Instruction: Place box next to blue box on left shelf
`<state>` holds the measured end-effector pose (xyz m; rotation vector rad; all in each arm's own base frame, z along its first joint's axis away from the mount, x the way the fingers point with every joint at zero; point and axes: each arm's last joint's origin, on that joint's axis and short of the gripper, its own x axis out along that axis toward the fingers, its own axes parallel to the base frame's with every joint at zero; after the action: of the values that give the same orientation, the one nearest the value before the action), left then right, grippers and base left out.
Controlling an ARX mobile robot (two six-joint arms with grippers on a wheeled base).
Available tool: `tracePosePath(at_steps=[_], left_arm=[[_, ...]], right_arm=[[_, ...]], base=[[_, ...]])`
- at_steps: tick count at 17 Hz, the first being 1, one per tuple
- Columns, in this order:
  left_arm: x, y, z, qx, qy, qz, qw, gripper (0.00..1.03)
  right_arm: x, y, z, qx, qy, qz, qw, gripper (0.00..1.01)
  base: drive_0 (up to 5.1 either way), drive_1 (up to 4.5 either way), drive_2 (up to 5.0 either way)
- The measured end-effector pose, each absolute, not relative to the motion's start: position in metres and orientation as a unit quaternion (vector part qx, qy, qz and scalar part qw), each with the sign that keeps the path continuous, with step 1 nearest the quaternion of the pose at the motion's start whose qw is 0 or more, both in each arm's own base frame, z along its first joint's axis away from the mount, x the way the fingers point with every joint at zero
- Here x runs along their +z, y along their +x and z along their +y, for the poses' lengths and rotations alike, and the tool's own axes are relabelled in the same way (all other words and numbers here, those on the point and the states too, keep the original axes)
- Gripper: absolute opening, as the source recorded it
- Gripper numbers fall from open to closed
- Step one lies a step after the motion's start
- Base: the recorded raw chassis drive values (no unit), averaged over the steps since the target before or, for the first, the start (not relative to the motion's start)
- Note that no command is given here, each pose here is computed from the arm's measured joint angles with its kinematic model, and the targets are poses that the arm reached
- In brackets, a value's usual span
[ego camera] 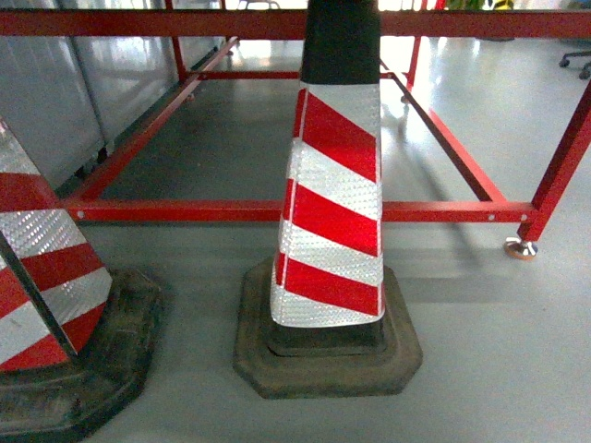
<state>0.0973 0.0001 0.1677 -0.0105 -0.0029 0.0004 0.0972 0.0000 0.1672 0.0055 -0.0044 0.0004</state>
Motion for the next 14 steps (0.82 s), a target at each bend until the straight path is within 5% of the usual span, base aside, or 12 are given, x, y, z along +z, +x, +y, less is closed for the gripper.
tracePosePath(at_steps=[14], left_arm=[[0.1677, 0.0973, 0.0001, 0.000, -0.005, -0.001, 1.000, 0.98]], right_arm=[[0.1672, 0.0972, 0.0000, 0.000, 0.003, -0.002, 1.000, 0.98]], base=[[0.0, 0.00, 0.0]])
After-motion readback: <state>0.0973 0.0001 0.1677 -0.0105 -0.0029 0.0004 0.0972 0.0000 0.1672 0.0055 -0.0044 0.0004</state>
